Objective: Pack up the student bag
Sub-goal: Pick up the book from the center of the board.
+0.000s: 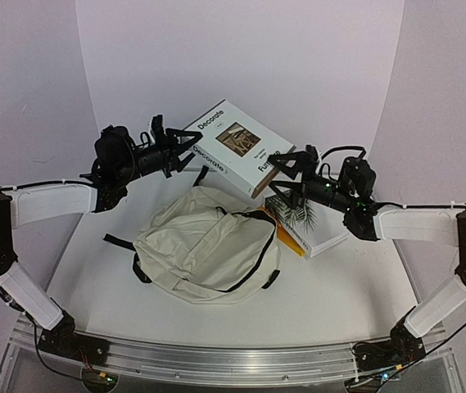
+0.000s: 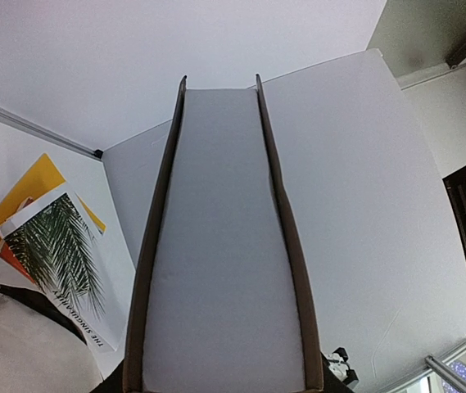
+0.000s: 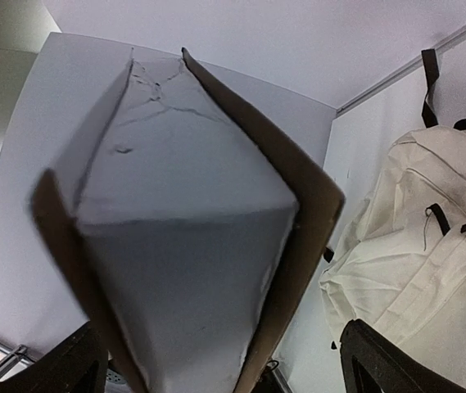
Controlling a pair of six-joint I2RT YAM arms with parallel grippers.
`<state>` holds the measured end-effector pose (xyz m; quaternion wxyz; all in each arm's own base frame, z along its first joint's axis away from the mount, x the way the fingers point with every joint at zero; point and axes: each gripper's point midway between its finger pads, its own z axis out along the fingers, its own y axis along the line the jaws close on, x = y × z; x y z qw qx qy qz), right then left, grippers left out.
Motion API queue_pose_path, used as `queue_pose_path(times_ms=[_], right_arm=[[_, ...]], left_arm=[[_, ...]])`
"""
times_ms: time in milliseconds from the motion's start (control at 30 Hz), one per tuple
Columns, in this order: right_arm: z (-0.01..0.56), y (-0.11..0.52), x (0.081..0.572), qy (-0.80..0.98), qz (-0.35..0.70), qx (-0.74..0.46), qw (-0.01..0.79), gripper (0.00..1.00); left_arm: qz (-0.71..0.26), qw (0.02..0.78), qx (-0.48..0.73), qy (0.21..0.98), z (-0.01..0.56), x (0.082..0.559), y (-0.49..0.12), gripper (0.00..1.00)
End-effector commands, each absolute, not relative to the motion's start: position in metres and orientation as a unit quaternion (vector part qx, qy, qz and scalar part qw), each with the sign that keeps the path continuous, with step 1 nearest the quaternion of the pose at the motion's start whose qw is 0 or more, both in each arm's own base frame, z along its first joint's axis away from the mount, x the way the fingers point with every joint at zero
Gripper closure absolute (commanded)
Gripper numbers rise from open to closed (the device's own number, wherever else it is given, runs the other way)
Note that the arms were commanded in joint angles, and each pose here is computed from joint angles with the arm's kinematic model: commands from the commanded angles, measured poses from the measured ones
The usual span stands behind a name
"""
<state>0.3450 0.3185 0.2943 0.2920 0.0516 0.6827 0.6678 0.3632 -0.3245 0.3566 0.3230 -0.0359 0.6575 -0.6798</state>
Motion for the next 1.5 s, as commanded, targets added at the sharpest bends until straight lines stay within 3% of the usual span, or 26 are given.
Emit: queue_pose_path(times_ms=[0, 267, 467, 800, 1067, 1200, 1467], right_arm=[[0.344, 0.337, 0.344, 0.622, 0.716, 0.014, 0.317, 0.09], [0.354, 0.344, 0.348, 0.600, 0.725, 0.016, 0.337, 0.26], [0.361, 0.341, 0.347, 0.582, 0.735, 0.021, 0.346, 0.44], [0.362, 0.332, 0.345, 0.575, 0.731, 0.031, 0.365, 0.59], [0.368, 0.323, 0.344, 0.572, 0.721, 0.035, 0.390, 0.60], [0.364, 0.316, 0.352, 0.599, 0.687, 0.039, 0.410, 0.59], [0.356, 0.273, 0.369, 0.663, 0.583, 0.062, 0.465, 0.59]], left_arm=[[-0.700, 0.354, -0.017, 0.620, 0.392, 0.349, -0.313, 0.72], [-0.693, 0.353, -0.024, 0.628, 0.384, 0.349, -0.311, 0.71], [-0.688, 0.349, -0.025, 0.636, 0.379, 0.351, -0.314, 0.68], [-0.673, 0.336, -0.029, 0.659, 0.363, 0.356, -0.317, 0.44], [-0.608, 0.348, -0.017, 0.714, 0.334, 0.355, -0.311, 0.11], [-0.492, 0.377, 0.012, 0.785, 0.297, 0.352, -0.300, 0.07], [-0.329, 0.318, 0.152, 0.876, 0.231, 0.294, -0.335, 0.07]])
